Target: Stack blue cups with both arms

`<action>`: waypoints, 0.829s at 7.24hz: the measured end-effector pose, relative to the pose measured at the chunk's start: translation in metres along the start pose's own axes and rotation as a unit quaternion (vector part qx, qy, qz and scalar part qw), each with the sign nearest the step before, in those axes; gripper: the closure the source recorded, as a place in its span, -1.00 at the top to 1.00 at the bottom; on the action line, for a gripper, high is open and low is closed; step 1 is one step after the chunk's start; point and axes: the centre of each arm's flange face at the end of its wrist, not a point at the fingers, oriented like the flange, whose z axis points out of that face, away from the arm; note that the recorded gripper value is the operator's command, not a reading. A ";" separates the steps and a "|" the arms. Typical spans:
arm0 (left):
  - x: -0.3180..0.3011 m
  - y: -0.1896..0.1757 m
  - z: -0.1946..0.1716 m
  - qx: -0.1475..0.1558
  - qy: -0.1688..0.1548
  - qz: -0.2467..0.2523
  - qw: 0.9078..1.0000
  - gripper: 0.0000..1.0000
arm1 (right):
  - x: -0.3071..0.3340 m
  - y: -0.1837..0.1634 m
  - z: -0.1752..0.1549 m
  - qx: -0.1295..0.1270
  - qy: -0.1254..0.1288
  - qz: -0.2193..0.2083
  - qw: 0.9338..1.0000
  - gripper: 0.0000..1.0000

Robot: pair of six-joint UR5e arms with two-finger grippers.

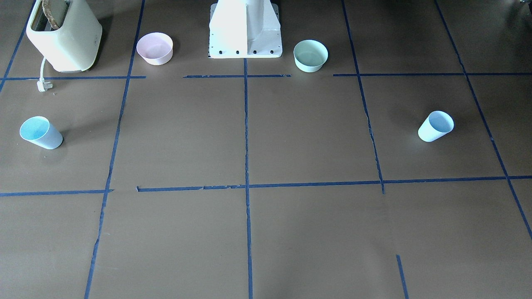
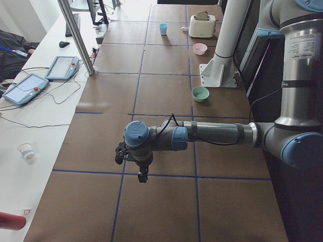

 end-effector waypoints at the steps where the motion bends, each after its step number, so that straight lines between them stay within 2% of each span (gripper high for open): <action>1: 0.001 0.000 0.000 0.000 0.001 0.000 1.000 1.00 | 0.000 0.000 0.000 0.000 0.000 0.000 1.000 0.99; 4: 0.007 -0.003 -0.006 0.006 0.001 0.005 1.000 1.00 | -0.002 -0.004 -0.003 0.003 0.001 -0.002 1.000 0.99; 6: 0.057 -0.014 -0.010 0.014 0.012 0.007 1.000 1.00 | -0.004 -0.006 -0.005 0.005 0.001 -0.004 1.000 0.99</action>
